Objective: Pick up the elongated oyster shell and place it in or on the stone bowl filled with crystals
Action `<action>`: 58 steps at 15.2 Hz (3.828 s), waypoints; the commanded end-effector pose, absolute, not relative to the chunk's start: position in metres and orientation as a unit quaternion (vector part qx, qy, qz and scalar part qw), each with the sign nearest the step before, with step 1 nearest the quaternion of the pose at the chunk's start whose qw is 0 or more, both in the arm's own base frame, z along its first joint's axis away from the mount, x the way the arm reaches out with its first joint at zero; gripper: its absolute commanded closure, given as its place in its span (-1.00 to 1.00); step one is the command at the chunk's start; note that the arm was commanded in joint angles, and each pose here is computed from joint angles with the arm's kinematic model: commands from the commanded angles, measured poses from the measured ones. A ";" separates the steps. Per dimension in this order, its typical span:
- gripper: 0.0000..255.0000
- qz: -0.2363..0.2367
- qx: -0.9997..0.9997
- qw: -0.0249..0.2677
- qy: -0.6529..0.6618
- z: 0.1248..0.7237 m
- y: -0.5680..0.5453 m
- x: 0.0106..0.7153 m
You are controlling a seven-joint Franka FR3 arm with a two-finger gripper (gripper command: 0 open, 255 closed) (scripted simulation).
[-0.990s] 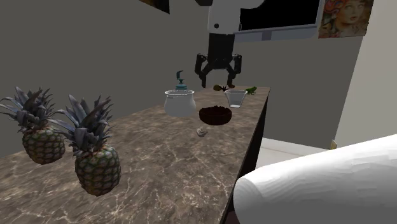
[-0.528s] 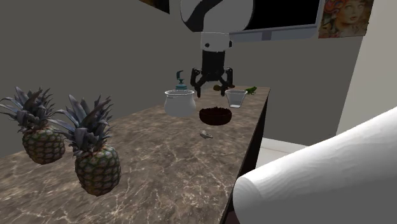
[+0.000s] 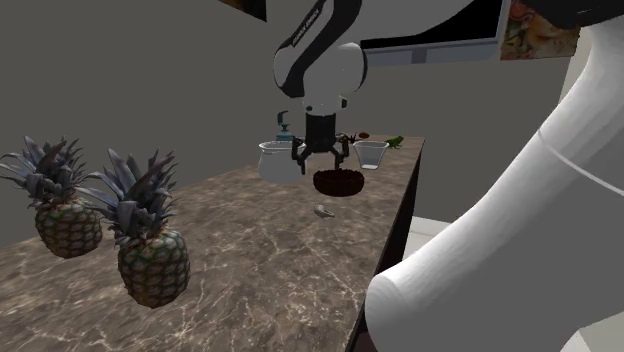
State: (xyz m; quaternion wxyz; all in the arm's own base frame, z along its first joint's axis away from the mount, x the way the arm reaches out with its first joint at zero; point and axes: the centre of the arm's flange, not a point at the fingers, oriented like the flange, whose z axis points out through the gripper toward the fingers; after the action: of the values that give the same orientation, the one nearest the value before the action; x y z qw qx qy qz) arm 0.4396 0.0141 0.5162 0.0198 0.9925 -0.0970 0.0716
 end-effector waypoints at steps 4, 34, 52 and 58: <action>-1.00 0.061 0.990 0.024 -0.122 0.470 0.008 0.492; 1.00 0.042 0.986 0.031 -0.161 0.353 -0.007 0.572; 1.00 0.042 0.986 0.031 -0.161 0.427 -0.007 0.572; 1.00 0.042 0.986 0.031 -0.161 0.459 -0.007 0.572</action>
State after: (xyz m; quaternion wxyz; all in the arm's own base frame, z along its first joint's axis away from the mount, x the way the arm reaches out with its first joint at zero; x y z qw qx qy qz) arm 0.5706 -0.0075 0.4532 0.0315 0.9856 -0.1609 0.0421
